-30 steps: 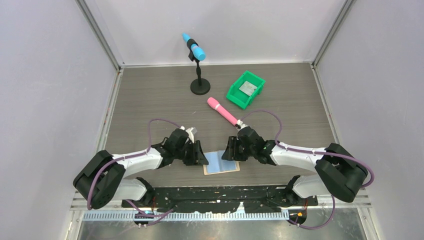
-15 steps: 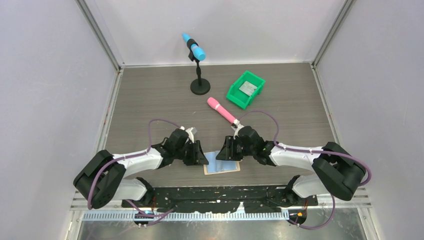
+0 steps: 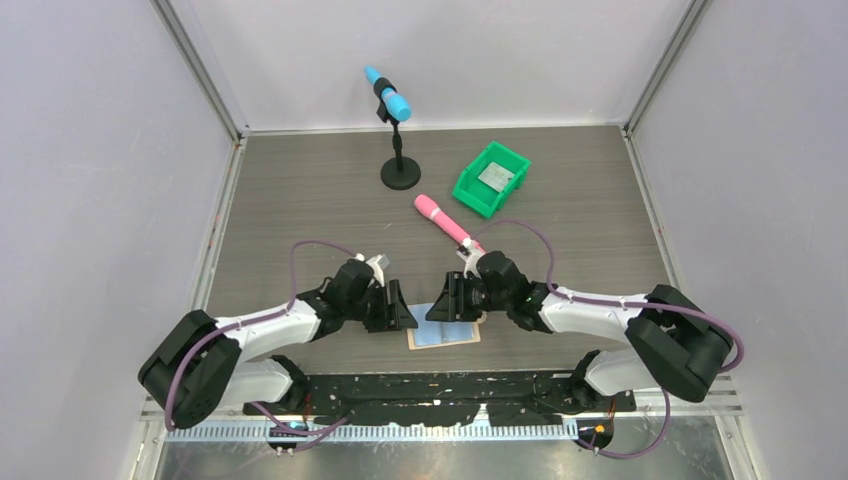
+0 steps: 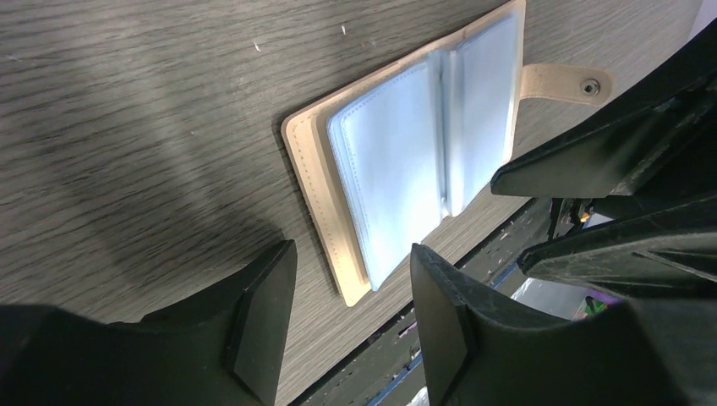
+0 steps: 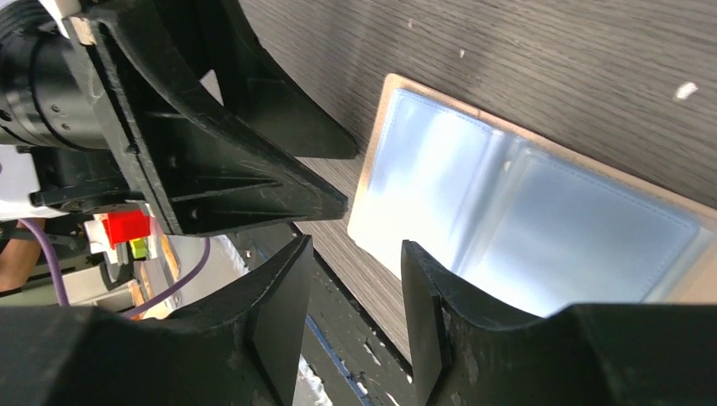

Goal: Take the credit cards out of the card holder
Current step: Remove the credit card from the card holder.

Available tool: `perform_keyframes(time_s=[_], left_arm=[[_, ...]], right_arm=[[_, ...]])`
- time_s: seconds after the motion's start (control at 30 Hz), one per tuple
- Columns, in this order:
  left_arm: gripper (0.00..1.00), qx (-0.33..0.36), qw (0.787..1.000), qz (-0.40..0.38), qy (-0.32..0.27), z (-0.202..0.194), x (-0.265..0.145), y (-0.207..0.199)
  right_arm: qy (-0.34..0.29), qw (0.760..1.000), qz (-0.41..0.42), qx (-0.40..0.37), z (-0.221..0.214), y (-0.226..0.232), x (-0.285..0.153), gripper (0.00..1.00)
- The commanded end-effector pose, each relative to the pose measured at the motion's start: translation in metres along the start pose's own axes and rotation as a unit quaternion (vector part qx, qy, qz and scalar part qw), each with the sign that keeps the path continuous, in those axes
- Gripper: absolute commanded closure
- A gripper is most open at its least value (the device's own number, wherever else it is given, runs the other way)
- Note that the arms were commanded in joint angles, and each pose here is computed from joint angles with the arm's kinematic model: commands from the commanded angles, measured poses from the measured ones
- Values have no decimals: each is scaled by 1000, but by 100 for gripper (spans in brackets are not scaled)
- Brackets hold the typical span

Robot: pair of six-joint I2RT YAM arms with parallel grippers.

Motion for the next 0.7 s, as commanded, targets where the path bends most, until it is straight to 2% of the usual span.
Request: perform_keyframes(time_s=[0.0,0.13,0.23,0.67], left_arm=[[45,6,1000,5,-14,3,-5,0],[44,12,1000,9,-13,4,-6,0],[46,13,1000,8,-7,4,-5,-1],[53,12,1000,4,0,5,3,-1]], right_arm=[[-41,999,-29,-20,12,-2,-9,49],[-79,987,-141,-27,21,-35,-26,51],[-92,980,-176,-31,22,-45,-38,51],[-91,978,-184,-20,19,-56,-32,51]])
Point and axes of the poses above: each gripper's point midway between its finger pads, its own x axis out along the fingers, its own y axis along the line the jaws close on, z = x × y, the point moved 2 cm from there along -x, back along the fingers, and after that the axes turned 10 degrees about x, right-handed, at the moved point
